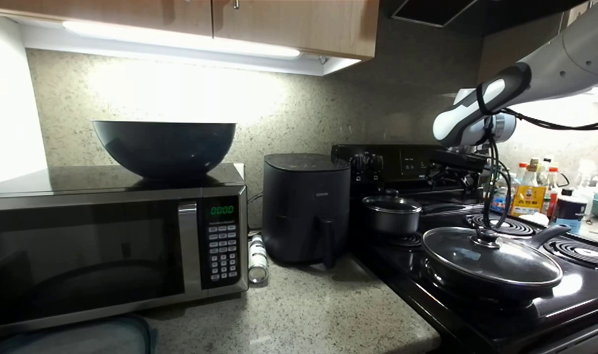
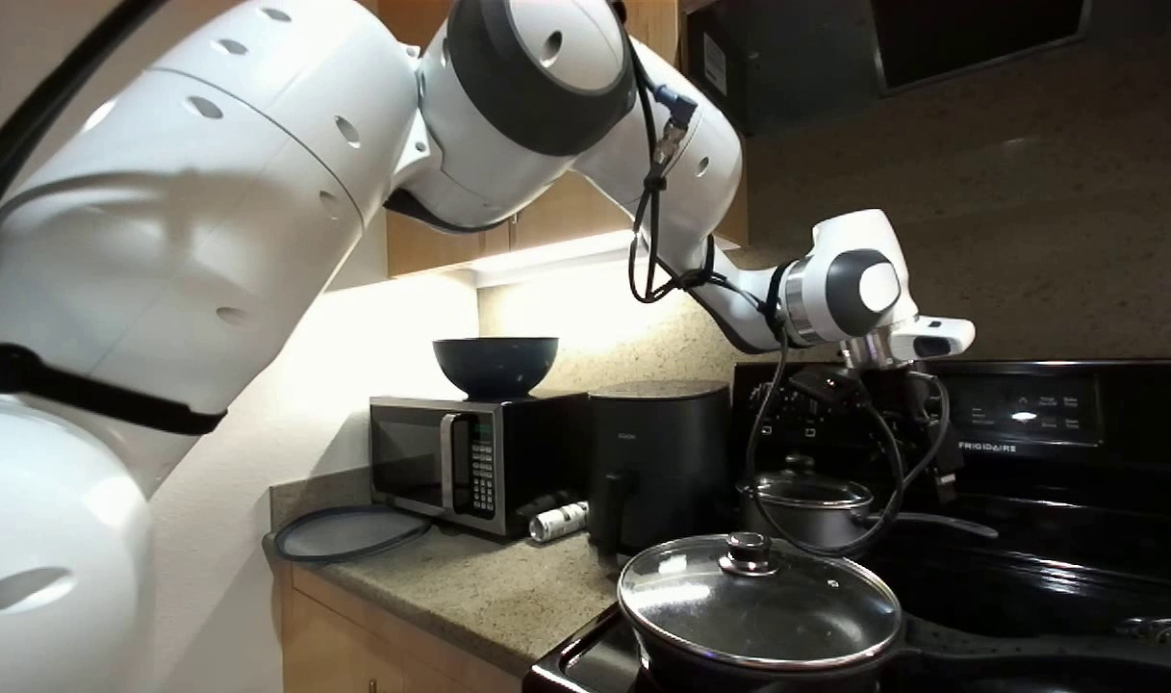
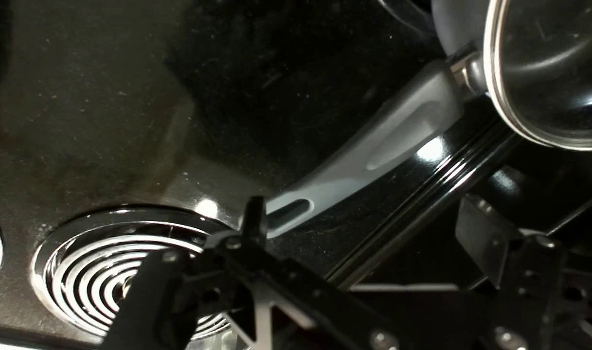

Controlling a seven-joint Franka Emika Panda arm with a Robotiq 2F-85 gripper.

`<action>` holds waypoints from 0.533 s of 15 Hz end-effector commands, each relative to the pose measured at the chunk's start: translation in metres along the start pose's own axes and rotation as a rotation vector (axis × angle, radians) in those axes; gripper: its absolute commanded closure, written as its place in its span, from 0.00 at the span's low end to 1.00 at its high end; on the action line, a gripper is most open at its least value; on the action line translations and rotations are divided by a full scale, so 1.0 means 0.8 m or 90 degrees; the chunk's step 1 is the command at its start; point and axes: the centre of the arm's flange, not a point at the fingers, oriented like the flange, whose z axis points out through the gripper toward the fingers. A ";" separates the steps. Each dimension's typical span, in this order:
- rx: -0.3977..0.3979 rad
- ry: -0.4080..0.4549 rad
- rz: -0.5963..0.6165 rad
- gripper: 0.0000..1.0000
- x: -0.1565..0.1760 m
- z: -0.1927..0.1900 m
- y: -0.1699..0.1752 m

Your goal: Slide the pot on the stove to the plate on the right

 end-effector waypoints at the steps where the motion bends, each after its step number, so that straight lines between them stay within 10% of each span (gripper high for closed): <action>1: 0.002 -0.002 0.052 0.00 0.013 0.014 -0.022; 8: -0.155 -0.055 0.211 0.00 -0.014 0.018 -0.018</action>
